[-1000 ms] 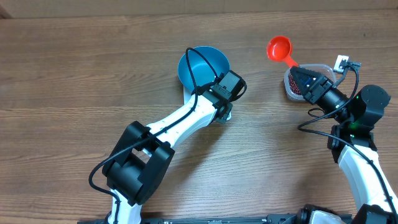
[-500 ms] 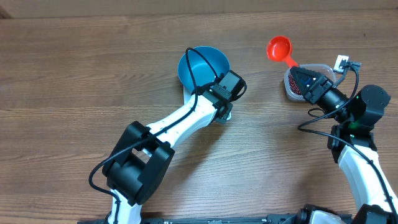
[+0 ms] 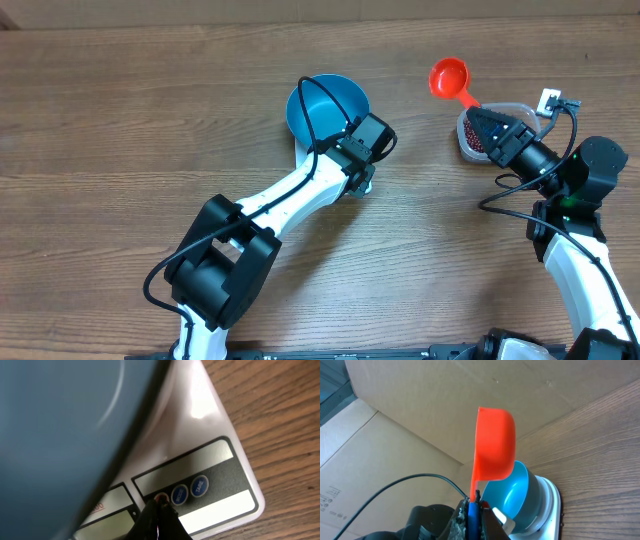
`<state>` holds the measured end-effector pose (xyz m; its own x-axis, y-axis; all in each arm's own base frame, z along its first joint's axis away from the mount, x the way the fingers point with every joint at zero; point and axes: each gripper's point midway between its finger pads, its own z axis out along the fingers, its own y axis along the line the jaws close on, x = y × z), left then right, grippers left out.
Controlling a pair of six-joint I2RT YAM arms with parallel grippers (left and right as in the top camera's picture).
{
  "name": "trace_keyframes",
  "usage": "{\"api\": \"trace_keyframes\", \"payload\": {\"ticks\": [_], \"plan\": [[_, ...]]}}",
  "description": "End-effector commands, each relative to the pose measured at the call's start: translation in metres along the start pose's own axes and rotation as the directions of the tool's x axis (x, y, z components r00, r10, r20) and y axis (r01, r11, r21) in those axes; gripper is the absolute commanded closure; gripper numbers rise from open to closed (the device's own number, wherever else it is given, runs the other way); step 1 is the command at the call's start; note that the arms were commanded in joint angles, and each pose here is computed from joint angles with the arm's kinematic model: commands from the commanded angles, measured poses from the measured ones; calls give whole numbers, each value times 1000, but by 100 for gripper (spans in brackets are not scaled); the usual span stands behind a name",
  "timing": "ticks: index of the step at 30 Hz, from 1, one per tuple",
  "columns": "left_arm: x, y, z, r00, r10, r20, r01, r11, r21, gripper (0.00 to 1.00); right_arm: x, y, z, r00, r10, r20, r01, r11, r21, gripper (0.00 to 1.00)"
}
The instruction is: Scoop item into bowl and weigh 150g on scale
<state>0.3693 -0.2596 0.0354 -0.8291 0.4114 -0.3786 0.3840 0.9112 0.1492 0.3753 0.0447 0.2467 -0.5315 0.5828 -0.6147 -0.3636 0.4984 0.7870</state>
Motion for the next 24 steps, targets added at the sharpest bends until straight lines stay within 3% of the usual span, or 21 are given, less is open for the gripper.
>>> {"api": "trace_keyframes", "payload": {"ticks": [1,24], "plan": [[15,-1,14,999,12,-41,-12,1000,-2,96,-8,6,-2,999,-30,15,30,1000,-7,96],[12,3,21,1000,-7,-11,7,1000,-4,96,-8,5,-2,1000,-27,14,27,1000,-6,96]]}}
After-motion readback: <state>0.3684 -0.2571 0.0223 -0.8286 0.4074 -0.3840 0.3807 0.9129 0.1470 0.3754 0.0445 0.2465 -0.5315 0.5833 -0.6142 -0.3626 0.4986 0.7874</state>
